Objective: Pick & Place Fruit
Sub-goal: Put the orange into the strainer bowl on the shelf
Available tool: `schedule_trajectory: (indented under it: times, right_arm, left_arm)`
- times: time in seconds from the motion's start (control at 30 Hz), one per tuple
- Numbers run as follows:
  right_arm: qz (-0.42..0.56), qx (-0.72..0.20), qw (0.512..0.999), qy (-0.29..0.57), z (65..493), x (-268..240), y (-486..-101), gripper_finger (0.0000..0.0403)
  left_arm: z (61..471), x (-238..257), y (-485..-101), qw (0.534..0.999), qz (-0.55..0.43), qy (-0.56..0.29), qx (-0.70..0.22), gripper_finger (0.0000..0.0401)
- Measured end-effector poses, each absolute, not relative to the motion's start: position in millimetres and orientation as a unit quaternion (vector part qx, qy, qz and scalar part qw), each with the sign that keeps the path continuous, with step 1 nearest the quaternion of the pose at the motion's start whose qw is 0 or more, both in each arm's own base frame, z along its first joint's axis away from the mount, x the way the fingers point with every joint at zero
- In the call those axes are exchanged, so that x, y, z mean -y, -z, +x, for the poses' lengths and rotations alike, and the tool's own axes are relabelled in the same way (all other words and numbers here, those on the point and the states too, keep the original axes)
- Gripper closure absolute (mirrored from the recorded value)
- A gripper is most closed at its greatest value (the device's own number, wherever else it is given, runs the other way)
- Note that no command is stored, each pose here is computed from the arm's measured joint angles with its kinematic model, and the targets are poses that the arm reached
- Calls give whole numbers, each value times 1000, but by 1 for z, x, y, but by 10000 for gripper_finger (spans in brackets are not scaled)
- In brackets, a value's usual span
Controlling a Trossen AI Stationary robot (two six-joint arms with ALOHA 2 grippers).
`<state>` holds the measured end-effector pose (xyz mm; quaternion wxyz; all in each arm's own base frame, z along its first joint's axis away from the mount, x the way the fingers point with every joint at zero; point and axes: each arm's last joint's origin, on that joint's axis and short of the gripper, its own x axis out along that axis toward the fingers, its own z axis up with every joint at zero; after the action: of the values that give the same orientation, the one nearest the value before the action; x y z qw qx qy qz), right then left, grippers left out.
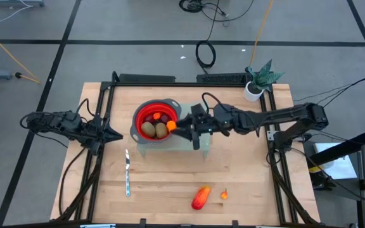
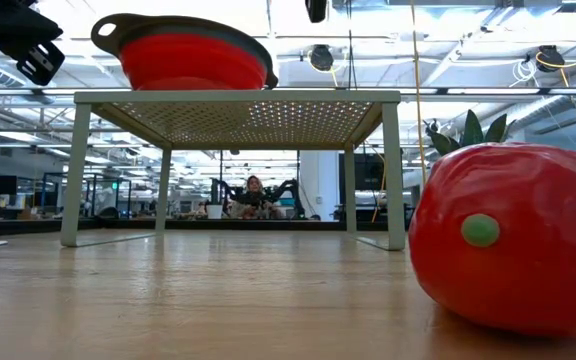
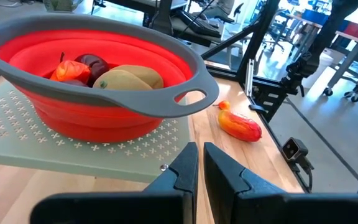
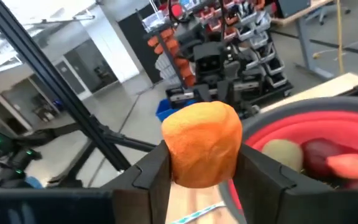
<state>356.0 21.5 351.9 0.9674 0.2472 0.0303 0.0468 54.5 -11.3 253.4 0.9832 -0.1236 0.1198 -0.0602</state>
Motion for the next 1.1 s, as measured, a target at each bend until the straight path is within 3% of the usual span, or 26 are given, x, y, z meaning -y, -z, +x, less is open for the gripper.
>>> schedule_trajectory:
  times: [0.33, 0.57, 1.1]
  right_arm:
    - [142, -94, 985, 22, 355, -11, -383, 262]
    - [85, -78, 993, 31, 354, -3, -400, 262]
    - [33, -89, 994, 48, 368, 7, -388, 261]
  left_arm:
    - [55, 11, -253, 985, -108, 62, -119, 377]
    - [55, 11, -253, 985, -107, 62, -119, 377]
    - [55, 11, -253, 985, -107, 61, -119, 377]
